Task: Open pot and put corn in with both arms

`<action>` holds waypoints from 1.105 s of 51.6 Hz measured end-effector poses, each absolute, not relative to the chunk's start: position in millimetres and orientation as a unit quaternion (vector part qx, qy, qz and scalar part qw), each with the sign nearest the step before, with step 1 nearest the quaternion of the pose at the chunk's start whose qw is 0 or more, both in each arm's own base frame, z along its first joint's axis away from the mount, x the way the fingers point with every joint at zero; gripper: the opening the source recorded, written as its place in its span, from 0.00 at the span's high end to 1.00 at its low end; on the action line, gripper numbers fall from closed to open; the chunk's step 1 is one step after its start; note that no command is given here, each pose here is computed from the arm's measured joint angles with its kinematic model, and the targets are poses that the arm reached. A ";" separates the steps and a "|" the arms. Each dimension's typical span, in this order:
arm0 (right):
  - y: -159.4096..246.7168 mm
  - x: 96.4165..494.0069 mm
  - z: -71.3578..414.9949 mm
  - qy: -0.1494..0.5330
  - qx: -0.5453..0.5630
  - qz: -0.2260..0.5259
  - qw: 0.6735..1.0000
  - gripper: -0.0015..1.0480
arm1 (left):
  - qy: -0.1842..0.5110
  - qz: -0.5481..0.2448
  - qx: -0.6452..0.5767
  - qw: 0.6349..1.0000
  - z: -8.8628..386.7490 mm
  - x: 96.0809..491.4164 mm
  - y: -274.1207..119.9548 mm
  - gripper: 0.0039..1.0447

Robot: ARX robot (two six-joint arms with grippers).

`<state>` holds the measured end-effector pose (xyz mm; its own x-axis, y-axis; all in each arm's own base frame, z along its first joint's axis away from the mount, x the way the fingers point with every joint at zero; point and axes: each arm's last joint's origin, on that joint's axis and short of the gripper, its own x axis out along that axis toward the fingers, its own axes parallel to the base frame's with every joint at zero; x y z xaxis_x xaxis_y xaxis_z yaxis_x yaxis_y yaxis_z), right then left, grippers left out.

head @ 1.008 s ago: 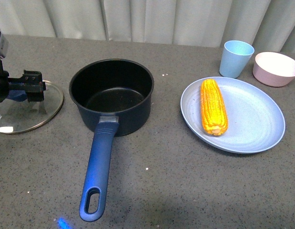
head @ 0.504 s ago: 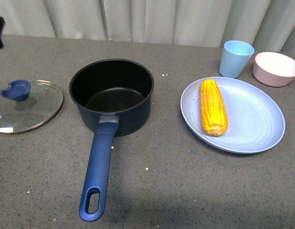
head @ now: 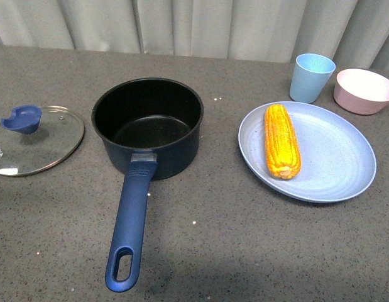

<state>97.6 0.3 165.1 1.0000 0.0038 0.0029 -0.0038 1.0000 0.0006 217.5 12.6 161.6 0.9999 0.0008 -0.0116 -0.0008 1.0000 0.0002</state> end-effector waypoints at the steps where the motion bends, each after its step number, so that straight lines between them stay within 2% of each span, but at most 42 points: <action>1: 0.3 97.7 165.1 -0.001 0.000 0.002 1.000 0.09 | 0.005 0.002 -0.002 1.000 161.9 214.6 12.3 0.97; 20: 0.3 97.7 165.1 -0.001 0.000 0.002 1.000 0.09 | 0.008 0.000 -0.001 1.000 161.7 170.2 0.1 0.96; 57: 0.3 97.7 165.1 -0.001 0.000 0.002 1.000 0.09 | -0.007 0.000 -0.001 1.000 171.4 130.5 0.1 0.96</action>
